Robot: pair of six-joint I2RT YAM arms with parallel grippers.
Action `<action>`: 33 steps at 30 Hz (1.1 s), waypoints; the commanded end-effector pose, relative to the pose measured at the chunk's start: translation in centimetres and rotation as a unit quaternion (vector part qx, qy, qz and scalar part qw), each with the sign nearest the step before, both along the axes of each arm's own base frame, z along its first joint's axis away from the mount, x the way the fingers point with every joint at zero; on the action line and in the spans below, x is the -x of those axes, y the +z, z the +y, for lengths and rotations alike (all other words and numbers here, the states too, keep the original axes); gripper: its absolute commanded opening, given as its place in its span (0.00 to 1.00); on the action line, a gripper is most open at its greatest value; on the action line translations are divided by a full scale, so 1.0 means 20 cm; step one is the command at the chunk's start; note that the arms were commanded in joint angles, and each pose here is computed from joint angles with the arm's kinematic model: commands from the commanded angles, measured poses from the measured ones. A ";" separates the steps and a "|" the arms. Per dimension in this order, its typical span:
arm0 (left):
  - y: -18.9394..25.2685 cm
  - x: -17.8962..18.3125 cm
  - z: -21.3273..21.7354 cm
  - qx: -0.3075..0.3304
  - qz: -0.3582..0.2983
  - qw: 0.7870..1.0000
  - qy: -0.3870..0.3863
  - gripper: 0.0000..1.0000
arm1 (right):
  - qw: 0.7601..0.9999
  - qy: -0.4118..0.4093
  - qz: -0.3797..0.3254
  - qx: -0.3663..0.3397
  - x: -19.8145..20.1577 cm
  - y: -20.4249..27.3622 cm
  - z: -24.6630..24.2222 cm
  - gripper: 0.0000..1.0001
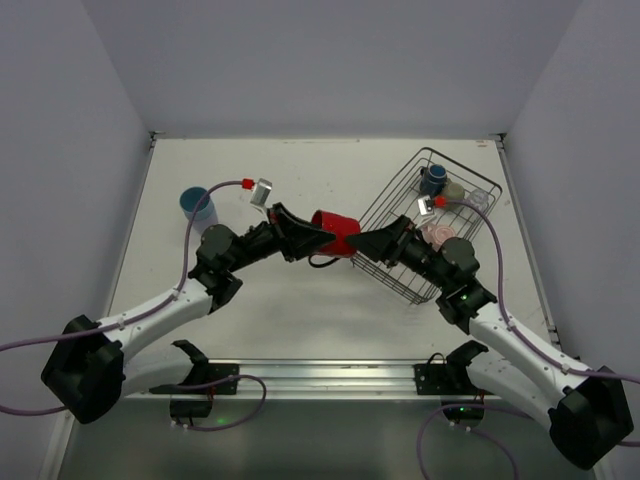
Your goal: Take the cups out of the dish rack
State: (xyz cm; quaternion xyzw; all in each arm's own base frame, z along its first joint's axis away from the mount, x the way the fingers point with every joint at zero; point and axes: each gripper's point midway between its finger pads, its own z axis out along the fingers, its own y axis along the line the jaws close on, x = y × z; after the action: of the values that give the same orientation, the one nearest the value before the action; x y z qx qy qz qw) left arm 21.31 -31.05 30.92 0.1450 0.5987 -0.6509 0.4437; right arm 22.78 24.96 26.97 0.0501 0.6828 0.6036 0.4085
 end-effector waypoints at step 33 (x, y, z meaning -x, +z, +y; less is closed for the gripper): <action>-0.25 -0.74 0.53 -0.488 0.004 0.794 0.363 0.00 | 0.970 -0.141 -0.060 0.189 -0.15 -0.09 -0.34 0.99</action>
State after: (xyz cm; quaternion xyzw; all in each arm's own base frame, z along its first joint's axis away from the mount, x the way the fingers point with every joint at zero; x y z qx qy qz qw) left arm 34.53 -24.13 29.73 0.1006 0.7981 -0.2062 0.5571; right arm 24.75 20.83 26.11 0.0245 0.7197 0.4918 0.4896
